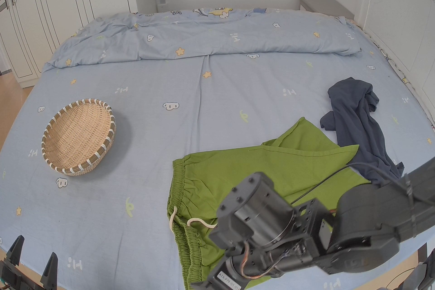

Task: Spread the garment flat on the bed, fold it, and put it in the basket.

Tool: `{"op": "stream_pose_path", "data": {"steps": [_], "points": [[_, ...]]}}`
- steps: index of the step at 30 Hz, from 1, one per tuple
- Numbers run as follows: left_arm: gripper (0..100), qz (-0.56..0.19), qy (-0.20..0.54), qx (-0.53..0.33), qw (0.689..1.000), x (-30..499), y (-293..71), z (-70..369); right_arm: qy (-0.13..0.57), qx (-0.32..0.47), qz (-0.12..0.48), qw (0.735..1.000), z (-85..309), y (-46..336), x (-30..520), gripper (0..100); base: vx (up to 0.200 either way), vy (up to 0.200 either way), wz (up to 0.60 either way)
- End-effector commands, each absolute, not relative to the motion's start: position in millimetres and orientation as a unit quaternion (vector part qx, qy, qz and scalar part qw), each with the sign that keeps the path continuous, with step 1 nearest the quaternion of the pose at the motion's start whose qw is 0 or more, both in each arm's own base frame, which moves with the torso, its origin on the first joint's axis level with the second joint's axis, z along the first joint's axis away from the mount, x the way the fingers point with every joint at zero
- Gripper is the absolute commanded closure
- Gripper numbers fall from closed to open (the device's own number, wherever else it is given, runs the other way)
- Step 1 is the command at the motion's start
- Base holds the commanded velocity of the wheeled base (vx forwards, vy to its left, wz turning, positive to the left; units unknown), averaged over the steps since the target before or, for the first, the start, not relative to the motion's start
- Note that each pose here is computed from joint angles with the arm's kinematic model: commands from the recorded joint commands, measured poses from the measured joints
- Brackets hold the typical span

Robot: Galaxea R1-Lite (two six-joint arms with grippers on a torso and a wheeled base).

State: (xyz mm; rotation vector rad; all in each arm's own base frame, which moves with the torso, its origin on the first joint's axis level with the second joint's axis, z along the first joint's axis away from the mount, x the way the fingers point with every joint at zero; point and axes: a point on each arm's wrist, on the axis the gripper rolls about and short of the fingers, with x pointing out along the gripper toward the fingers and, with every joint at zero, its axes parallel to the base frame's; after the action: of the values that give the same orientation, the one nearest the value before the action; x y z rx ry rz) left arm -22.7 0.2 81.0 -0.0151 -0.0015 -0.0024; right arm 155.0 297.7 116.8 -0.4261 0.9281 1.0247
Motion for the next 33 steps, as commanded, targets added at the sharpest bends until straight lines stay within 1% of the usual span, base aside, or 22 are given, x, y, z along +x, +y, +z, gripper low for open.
{"op": "stream_pose_path", "data": {"steps": [1, 3, 4, 6, 7, 8, 9, 10, 11, 12, 13, 15, 16, 17, 18, 20, 21, 22, 23, 25, 30, 33], "points": [[0, -0.011, -0.003, -0.008, 1.000, -23, 0, 76, 0.377, -0.142, 0.447, 0.798, 166, 265, 174, 0, 0.000, 0.000, 0.00], [0, -0.012, -0.003, -0.008, 1.000, -23, 0, 76, 0.368, -0.122, 0.426, 0.817, 185, 245, 186, 0, 0.000, 0.000, 0.00], [0, -0.012, -0.023, -0.014, 1.000, -25, 0, 85, 0.368, -0.110, 0.409, 0.828, 194, 230, 194, 0, 0.000, 0.000, 0.00], [0, -0.023, -0.074, -0.030, 0.997, -35, 0, 112, 0.370, -0.098, 0.393, 0.836, 201, 217, 202, 0, 0.000, 0.000, 0.00], [0, -0.044, -0.129, -0.058, 0.989, -50, -1, 144, 0.369, -0.084, 0.384, 0.842, 207, 206, 209, 0, 0.000, 0.000, 0.00], [0, -0.050, -0.132, -0.065, 0.988, -53, -1, 148, 0.369, -0.081, 0.383, 0.843, 208, 204, 210, 0, 0.000, 0.000, 0.00], [0, -0.095, -0.104, -0.087, 0.986, -60, -2, 170, 0.369, -0.065, 0.381, 0.845, 212, 194, 217, 0, 0.000, 0.000, 0.00], [0, -0.103, -0.093, -0.090, 0.986, -60, -2, 173, 0.367, -0.061, 0.380, 0.846, 214, 192, 218, 0, 0.000, 0.000, 0.00], [0, -0.141, -0.014, -0.120, 0.983, -56, -2, 193, 0.366, -0.048, 0.371, 0.852, 217, 182, 224, 0, 0.000, 0.000, 0.00], [0, -0.153, 0.012, -0.135, 0.979, -55, -2, 199, 0.366, -0.042, 0.365, 0.855, 218, 178, 226, 0, 0.000, 0.000, 0.00], [0, -0.153, 0.012, -0.135, 0.979, -55, -2, 199, 0.366, -0.042, 0.365, 0.855, 218, 178, 226, 0, 0.000, 0.000, 0.00], [0, -0.204, 0.102, -0.197, 0.953, -35, -3, 223, 0.368, -0.016, 0.346, 0.863, 222, 163, 230, 0, 0.000, 0.000, 0.00], [0, -0.204, 0.102, -0.197, 0.953, -35, -3, 223, 0.368, -0.016, 0.346, 0.863, 222, 163, 230, 0, 0.000, 0.000, 0.00], [0, -0.240, 0.170, -0.242, 0.925, -8, -7, 236, 0.371, 0.002, 0.336, 0.866, 222, 151, 234, 0, 0.000, 0.000, 0.00], [0, -0.255, 0.201, -0.266, 0.908, 6, -10, 243, 0.375, 0.012, 0.329, 0.867, 221, 142, 237, 0, 0.000, 0.000, 0.00], [0, -0.258, 0.203, -0.270, 0.905, 7, -11, 245, 0.376, 0.013, 0.328, 0.866, 220, 141, 237, 0, 0.000, 0.000, 0.00], [0, -0.268, 0.305, -0.354, 0.842, 49, -24, 261, 0.385, 0.035, 0.313, 0.868, 215, 121, 241, 0, 0.000, 0.000, 0.00], [0, -0.269, 0.321, -0.364, 0.832, 55, -27, 261, 0.386, 0.039, 0.310, 0.868, 215, 118, 241, 0, 0.000, 0.000, 0.00], [0, -0.275, 0.368, -0.382, 0.802, 72, -34, 259, 0.390, 0.052, 0.303, 0.868, 214, 109, 241, 0, 0.000, 0.000, 0.00], [0, -0.285, 0.411, -0.382, 0.777, 84, -40, 249, 0.392, 0.067, 0.296, 0.868, 213, 98, 237, 0, 0.000, 0.000, 0.00], [0, -0.320, 0.522, -0.392, 0.687, 108, -54, 216, 0.392, 0.098, 0.267, 0.875, 209, 65, 219, 0, 0.000, 0.000, 0.00], [0, -0.311, 0.553, -0.387, 0.668, 123, -60, 201, 0.398, 0.107, 0.246, 0.877, 201, 52, 208, 0, 0.000, 0.000, 0.00]]}}
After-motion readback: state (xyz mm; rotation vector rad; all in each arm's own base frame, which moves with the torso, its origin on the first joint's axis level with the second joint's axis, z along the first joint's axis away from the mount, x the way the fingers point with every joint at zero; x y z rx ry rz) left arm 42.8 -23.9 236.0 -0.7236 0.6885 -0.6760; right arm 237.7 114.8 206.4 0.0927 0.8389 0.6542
